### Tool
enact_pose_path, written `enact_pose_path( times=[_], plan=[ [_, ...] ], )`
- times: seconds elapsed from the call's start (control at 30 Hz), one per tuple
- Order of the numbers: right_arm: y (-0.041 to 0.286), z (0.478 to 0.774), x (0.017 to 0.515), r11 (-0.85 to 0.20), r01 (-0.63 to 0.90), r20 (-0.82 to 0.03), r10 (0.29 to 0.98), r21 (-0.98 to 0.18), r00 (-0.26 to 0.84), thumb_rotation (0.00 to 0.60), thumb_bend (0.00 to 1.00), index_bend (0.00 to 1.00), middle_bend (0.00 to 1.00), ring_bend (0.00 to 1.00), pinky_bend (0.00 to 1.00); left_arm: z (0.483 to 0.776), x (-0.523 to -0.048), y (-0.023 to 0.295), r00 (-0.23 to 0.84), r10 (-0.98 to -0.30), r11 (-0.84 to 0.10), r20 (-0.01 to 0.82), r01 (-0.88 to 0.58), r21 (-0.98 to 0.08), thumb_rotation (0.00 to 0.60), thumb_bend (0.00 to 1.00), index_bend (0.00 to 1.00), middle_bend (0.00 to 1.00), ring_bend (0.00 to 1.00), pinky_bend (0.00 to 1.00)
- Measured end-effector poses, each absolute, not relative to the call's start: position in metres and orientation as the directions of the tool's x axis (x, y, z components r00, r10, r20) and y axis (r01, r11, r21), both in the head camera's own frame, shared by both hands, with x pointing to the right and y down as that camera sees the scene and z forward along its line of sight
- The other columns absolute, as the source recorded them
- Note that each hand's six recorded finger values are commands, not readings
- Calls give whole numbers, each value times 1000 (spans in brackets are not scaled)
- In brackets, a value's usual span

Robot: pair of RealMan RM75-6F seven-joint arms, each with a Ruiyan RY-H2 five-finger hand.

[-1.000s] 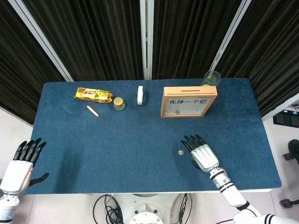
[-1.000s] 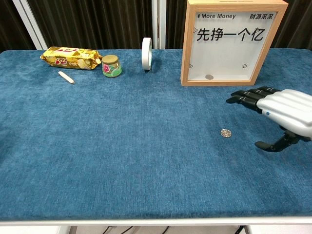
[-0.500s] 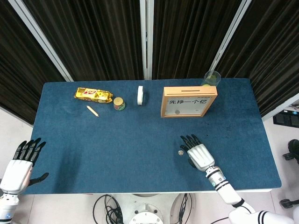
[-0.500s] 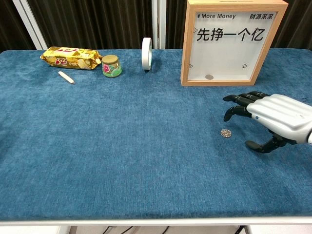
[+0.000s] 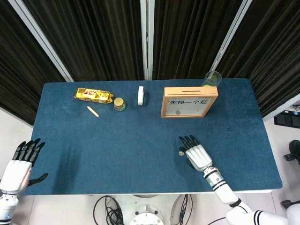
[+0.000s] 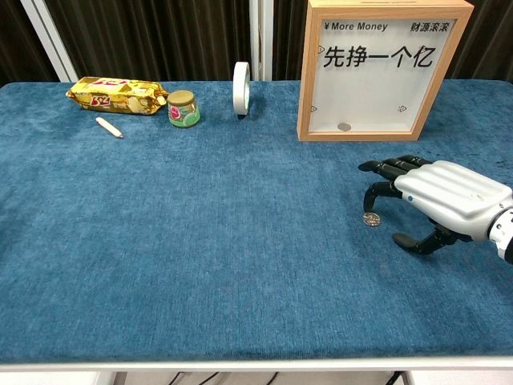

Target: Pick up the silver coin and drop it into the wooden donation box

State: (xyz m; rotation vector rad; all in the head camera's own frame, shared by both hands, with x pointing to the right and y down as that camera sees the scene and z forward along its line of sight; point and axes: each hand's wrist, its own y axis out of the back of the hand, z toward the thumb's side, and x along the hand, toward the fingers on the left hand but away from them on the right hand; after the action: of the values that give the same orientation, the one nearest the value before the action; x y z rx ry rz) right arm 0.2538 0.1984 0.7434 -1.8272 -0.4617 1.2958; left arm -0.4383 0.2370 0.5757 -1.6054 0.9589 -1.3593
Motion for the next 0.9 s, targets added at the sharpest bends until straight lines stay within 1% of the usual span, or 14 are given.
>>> enact_pose_path(
  times=[0.23,0.53,0.9],
  plan=[
    [199,744,251,-586,-153,-591,697,-796,406,600,327,332,0,0,0,575,-439,237,133,-917,-385,376,-53,-921,600,112,72,0,0,0],
    [199,743,249,-577,-146,-580,706,-804,405,600,330,374,0,0,0,576,-441,237,129,-917,-386,377,-56,-921,600,112,73,0,0,0],
    [199,747,249,-578,-159,-587,704,-801,399,600,333,377,0,0,0,577,-443,237,125,-917,-387,378,-57,-920,600,112,72,0,0,0]
  ],
)
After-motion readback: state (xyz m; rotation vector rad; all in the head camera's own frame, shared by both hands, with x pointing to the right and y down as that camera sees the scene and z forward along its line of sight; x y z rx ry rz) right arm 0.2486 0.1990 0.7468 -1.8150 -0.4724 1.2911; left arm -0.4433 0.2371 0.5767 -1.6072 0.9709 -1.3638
